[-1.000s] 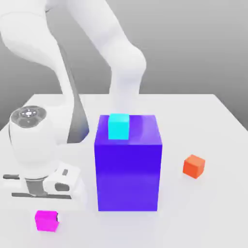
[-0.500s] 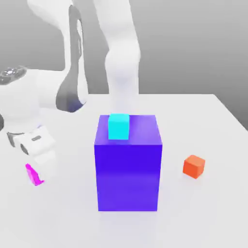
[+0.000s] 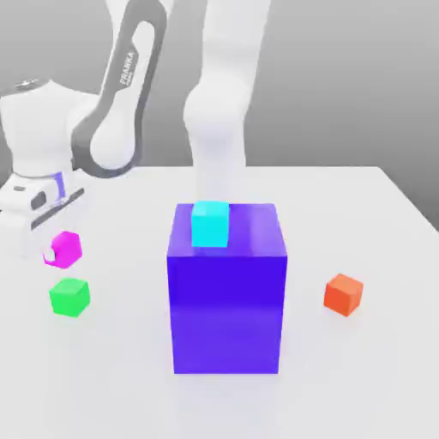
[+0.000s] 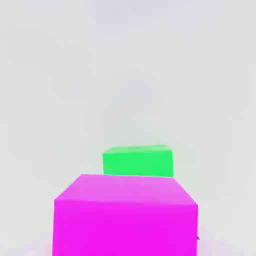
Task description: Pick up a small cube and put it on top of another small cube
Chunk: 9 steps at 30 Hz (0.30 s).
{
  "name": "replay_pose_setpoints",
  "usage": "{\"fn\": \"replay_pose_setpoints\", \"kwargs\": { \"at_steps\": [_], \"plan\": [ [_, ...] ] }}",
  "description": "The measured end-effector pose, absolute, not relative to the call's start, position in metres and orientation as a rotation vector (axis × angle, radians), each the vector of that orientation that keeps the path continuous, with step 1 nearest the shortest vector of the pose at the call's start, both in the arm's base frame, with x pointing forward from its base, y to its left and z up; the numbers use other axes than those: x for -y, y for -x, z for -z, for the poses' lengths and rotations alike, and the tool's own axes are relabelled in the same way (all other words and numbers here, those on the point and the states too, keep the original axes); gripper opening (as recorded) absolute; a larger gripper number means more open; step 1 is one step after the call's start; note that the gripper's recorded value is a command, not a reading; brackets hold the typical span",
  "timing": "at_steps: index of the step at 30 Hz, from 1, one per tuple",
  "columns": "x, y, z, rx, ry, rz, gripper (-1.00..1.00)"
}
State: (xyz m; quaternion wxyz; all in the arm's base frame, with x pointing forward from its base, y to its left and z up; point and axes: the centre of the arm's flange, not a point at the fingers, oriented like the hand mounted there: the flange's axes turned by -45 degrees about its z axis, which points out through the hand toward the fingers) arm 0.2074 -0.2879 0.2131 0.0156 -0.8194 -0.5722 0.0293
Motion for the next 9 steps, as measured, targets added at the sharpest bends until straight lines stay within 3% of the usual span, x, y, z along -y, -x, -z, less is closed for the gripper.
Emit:
{"fn": "replay_pose_setpoints", "kwargs": {
  "at_steps": [9],
  "plan": [
    [0.283, -0.211, -0.178, 1.799, 2.563, -0.028, -1.00]
  ]
}}
